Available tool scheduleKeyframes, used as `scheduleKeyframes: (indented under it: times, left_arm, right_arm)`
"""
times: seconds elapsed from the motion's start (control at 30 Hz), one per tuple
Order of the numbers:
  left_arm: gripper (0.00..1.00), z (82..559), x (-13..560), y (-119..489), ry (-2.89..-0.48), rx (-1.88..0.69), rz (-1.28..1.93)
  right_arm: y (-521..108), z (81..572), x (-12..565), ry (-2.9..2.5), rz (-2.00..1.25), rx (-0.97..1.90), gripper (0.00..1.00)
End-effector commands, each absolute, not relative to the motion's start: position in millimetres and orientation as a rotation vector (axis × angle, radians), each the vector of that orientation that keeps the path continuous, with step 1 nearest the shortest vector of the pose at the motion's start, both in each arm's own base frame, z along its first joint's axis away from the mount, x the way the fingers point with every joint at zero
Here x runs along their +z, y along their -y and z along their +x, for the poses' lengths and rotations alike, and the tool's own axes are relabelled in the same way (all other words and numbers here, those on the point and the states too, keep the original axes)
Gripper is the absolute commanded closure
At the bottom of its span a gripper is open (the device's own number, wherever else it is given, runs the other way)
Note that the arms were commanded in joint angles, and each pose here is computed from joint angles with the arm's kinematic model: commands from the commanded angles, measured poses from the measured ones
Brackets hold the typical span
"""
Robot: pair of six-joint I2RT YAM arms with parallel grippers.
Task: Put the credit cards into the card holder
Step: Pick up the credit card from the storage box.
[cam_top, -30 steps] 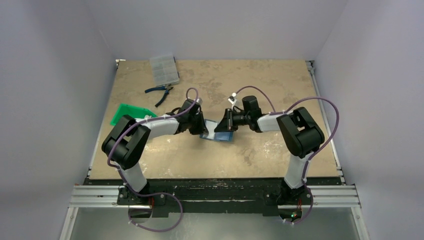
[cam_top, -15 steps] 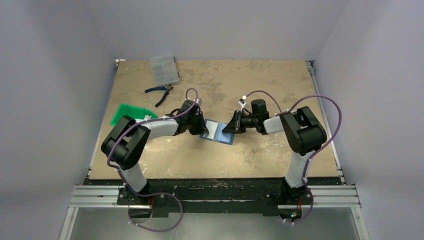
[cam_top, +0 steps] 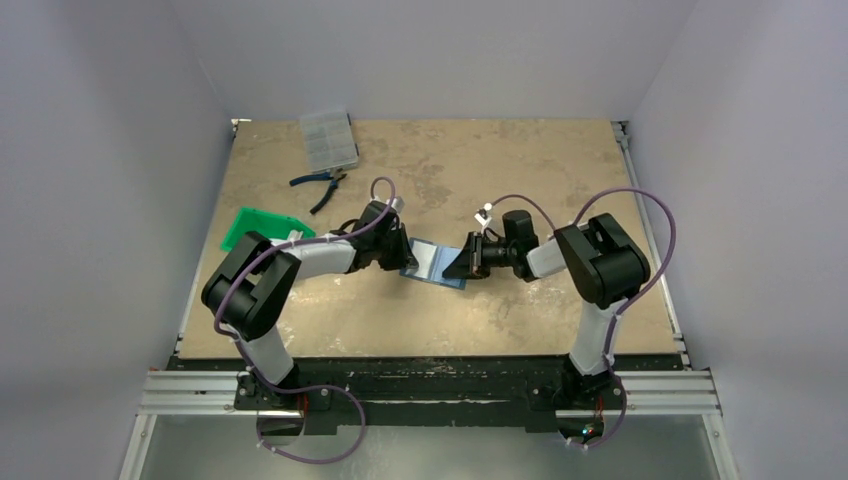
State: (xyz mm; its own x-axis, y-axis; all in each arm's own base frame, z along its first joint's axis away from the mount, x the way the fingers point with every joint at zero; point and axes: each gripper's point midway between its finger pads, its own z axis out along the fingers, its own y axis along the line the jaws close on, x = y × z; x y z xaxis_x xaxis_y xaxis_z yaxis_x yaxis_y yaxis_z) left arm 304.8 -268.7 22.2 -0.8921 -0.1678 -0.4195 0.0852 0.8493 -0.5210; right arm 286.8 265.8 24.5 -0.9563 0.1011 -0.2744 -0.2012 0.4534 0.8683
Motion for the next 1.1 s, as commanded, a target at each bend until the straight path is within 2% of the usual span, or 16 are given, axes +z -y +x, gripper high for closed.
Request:
scheduleKeyframes:
  times: [0.0,0.17,0.4,0.7,1.07]
  left_arm:
    - [1.00,282.8,-5.3,251.2,-2.665,-0.675,-0.055]
    - [1.00,282.0,0.7,254.4,-2.654,-0.713,-0.048]
    - [1.00,280.4,2.6,259.5,-2.659,-0.752,-0.050]
    - [1.00,283.0,9.4,264.2,-2.630,-0.790,-0.043]
    - [1.00,283.3,30.7,271.3,-2.620,-0.839,-0.004]
  right_arm:
    - [-253.1,283.7,11.6,-2.414,-0.034,1.475,0.80]
    - [-245.8,301.3,32.1,-2.407,-0.087,1.313,0.79]
    - [-268.5,310.2,79.5,-2.290,-0.172,1.442,0.75]
    - [-241.7,297.4,3.2,-2.450,-0.058,1.270,0.75]
    - [-243.8,317.7,33.1,-2.387,-0.144,1.141,0.73]
